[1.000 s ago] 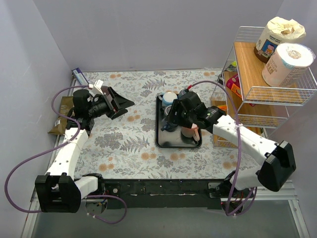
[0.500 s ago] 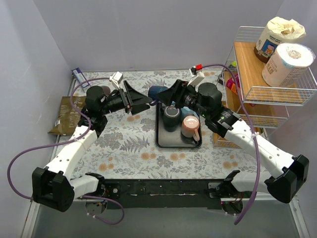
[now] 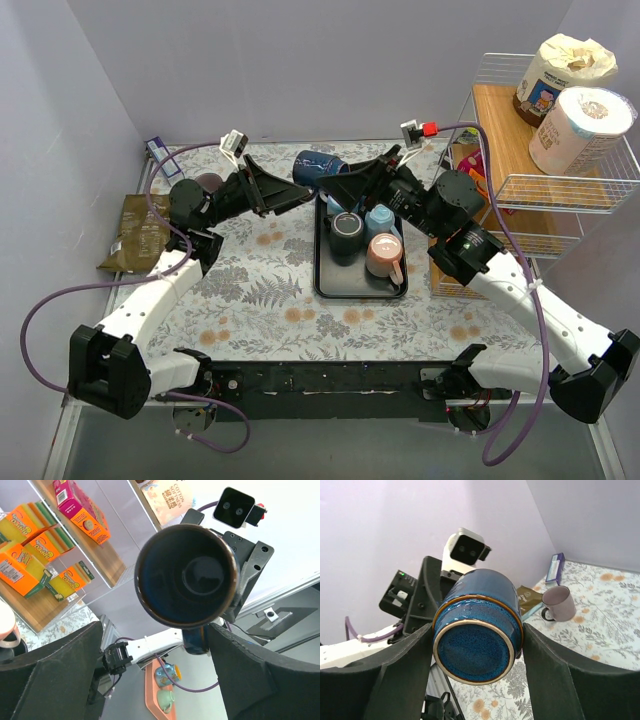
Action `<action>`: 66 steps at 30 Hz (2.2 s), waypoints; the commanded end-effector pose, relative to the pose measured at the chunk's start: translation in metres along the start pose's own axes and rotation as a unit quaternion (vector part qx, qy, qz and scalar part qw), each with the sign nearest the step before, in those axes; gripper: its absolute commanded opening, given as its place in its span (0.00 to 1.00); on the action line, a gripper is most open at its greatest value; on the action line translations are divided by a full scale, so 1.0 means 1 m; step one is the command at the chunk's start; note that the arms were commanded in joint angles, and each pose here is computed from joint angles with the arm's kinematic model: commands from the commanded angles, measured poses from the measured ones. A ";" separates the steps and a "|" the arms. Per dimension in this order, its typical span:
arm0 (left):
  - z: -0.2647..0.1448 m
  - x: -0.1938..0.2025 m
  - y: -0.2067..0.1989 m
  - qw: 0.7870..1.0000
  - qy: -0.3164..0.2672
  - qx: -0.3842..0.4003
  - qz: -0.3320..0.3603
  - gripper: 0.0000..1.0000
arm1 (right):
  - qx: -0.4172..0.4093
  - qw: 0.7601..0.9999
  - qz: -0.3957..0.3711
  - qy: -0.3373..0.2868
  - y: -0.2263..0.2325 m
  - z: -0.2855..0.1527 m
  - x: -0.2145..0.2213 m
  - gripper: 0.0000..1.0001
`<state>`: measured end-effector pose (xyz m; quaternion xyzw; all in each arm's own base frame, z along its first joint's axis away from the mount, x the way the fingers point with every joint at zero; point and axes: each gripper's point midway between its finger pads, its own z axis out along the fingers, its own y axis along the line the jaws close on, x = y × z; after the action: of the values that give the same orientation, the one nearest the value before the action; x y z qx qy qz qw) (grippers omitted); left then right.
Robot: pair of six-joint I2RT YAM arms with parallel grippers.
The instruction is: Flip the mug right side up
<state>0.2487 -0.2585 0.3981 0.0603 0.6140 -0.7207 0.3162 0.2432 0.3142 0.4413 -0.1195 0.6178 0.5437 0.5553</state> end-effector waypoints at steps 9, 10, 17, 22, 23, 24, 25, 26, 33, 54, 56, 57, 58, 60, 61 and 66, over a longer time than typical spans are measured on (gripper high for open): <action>0.009 0.004 -0.050 0.981 0.010 0.063 -0.183 0.66 | -0.127 0.985 -0.073 -0.087 0.050 -0.018 -0.036 0.01; 0.009 0.005 -0.048 0.979 0.012 0.064 -0.192 0.63 | -0.129 0.985 -0.076 -0.087 0.050 -0.019 -0.036 0.01; 0.008 0.008 -0.066 0.971 0.022 0.105 -0.215 0.46 | -0.132 0.985 -0.076 -0.087 0.045 -0.017 -0.028 0.01; 0.009 0.010 -0.070 0.970 0.026 0.105 -0.216 0.34 | -0.124 0.984 -0.085 -0.093 0.042 -0.017 -0.028 0.01; 0.009 0.010 -0.069 0.969 0.025 0.105 -0.221 0.31 | -0.123 0.984 -0.086 -0.092 0.041 -0.018 -0.027 0.01; 0.008 0.010 -0.072 0.969 0.025 0.110 -0.219 0.29 | -0.125 0.984 -0.089 -0.091 0.040 -0.018 -0.026 0.01; 0.008 0.010 -0.072 0.969 0.026 0.112 -0.220 0.24 | -0.127 0.983 -0.092 -0.092 0.040 -0.018 -0.025 0.01; 0.009 0.010 -0.072 0.967 0.027 0.113 -0.226 0.20 | -0.132 0.982 -0.098 -0.089 0.041 -0.018 -0.023 0.01; 0.008 0.011 -0.077 0.966 0.036 0.125 -0.225 0.00 | -0.136 0.981 -0.124 -0.069 0.035 -0.017 -0.008 0.01; 0.010 0.000 -0.053 0.974 -0.031 0.084 -0.210 0.00 | -0.015 0.996 -0.089 -0.024 -0.004 -0.026 0.002 0.82; 0.012 -0.001 -0.054 0.976 -0.030 0.080 -0.202 0.00 | 0.004 0.996 -0.087 -0.015 -0.009 -0.028 0.003 0.84; 0.014 -0.001 -0.050 0.977 -0.031 0.071 -0.201 0.00 | 0.013 0.996 -0.085 -0.013 -0.012 -0.029 0.002 0.86; 0.015 -0.002 -0.052 0.978 -0.031 0.070 -0.194 0.00 | 0.017 0.996 -0.086 -0.016 -0.010 -0.030 -0.003 0.87; 0.017 -0.004 -0.047 0.979 -0.033 0.054 -0.193 0.00 | 0.041 0.996 -0.085 -0.013 -0.017 -0.033 -0.004 0.89; 0.018 -0.004 -0.044 0.983 -0.035 0.046 -0.176 0.00 | 0.045 0.995 -0.084 -0.016 -0.017 -0.034 -0.008 0.90; 0.023 -0.013 -0.028 0.989 -0.043 -0.017 -0.143 0.00 | 0.100 0.992 -0.074 -0.021 -0.030 -0.044 -0.016 0.94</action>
<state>0.2520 -0.2832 0.3929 0.0247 0.6126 -0.7294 0.3035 0.2447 0.2850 0.3968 -0.1464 0.6523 0.4563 0.5873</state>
